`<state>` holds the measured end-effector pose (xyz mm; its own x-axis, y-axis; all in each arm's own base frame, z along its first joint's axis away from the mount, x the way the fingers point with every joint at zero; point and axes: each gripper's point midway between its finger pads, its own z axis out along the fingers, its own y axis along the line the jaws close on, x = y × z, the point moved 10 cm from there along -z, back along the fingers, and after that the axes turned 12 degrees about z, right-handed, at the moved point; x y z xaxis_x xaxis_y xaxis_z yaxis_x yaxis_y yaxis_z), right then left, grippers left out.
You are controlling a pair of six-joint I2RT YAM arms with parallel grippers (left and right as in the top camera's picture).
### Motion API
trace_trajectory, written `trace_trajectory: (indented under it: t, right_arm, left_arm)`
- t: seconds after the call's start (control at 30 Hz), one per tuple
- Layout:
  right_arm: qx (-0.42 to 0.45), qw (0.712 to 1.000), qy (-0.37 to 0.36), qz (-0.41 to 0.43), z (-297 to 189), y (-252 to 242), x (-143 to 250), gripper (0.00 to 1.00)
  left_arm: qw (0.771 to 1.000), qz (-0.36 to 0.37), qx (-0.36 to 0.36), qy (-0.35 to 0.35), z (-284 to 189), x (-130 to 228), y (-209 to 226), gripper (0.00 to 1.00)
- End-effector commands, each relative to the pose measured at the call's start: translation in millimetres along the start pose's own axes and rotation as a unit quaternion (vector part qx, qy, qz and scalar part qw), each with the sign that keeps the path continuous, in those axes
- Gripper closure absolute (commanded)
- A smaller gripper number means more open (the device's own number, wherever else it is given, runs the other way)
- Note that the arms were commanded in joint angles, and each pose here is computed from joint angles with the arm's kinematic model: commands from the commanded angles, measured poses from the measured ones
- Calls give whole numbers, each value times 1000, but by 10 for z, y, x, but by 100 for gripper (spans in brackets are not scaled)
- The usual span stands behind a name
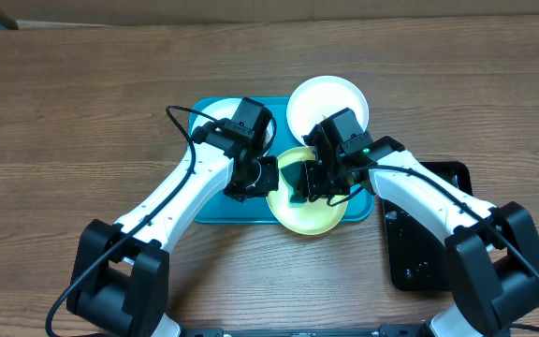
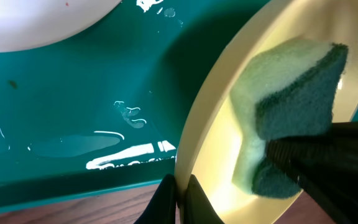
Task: Clean dirty plates on tray and stack at the side
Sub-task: 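Scrub the yellow plate's face with the sponge held in the right gripper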
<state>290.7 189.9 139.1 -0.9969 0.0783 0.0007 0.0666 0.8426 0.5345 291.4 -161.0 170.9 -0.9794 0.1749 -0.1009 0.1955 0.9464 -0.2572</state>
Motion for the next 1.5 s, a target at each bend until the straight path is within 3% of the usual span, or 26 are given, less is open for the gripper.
trace_trajectory:
  t: [0.0, 0.6, 0.7, 0.8, 1.13, 1.33, 1.47]
  right_arm:
    - [67, 996, -37, 47, 5, -140, -89, 96]
    - [98, 991, -21, 89, -37, -269, -44, 95]
    - [70, 994, -5, 78, -54, -204, -37, 95]
    - [63, 996, -15, 69, -198, -93, -68, 95]
    - [111, 980, -148, 77, -1199, 123, -196, 94]
    - [134, 973, -135, 128, -1351, -164, -196, 94]
    - [92, 990, -89, 57, -1297, -115, -148, 94]
  left_arm:
    - [1000, -13, -14, -1, -3, 8, 10, 96]
    - [999, -17, -37, 1, -5, 25, 46, 96]
    - [999, -16, -40, -2, -5, 19, 50, 96]
    - [999, -16, -43, -6, -6, 6, 52, 96]
    - [998, -18, -52, -10, -8, 0, 71, 96]
    - [998, -18, -52, -10, -8, 0, 71, 96]
    - [998, -18, -51, -11, -8, -3, 70, 96]
